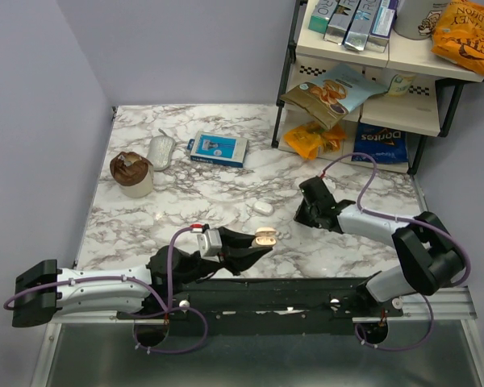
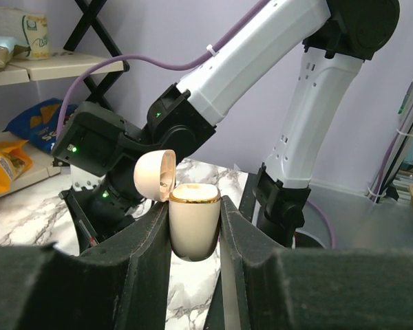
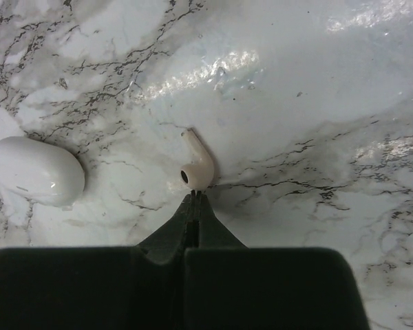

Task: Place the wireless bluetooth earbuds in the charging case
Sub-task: Adjust the earbud at the center of the board.

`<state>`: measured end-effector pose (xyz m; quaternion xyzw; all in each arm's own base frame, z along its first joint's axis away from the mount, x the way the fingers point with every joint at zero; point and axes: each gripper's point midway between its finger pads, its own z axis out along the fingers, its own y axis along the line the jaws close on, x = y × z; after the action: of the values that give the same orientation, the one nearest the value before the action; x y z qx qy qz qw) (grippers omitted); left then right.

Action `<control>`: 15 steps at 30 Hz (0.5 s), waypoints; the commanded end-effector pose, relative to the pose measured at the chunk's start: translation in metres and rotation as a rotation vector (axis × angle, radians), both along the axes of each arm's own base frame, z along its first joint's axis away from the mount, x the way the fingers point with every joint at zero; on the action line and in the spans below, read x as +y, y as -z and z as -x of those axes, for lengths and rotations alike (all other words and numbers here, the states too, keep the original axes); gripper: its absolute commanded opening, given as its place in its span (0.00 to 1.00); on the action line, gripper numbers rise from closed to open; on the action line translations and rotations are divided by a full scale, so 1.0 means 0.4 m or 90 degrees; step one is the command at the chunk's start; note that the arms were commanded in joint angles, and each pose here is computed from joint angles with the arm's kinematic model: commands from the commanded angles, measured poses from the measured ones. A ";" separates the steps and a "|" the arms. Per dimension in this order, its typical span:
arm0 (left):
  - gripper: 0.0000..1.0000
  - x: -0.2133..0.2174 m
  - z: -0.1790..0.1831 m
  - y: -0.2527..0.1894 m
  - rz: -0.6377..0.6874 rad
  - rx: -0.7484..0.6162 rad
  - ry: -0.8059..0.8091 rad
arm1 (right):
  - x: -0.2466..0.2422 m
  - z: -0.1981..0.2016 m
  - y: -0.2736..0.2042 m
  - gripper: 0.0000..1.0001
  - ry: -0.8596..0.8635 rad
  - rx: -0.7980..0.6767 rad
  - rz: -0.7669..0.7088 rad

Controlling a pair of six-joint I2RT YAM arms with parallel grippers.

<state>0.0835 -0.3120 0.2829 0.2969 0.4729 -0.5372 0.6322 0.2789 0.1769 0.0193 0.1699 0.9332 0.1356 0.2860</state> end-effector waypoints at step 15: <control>0.00 -0.020 -0.011 0.018 -0.020 -0.004 -0.012 | -0.095 -0.123 -0.048 0.01 -0.002 -0.074 0.063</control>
<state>0.0861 -0.3208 0.2633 0.3124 0.4950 -0.5234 0.6192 0.3052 0.1383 0.0243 0.1702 0.9280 0.1035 0.3147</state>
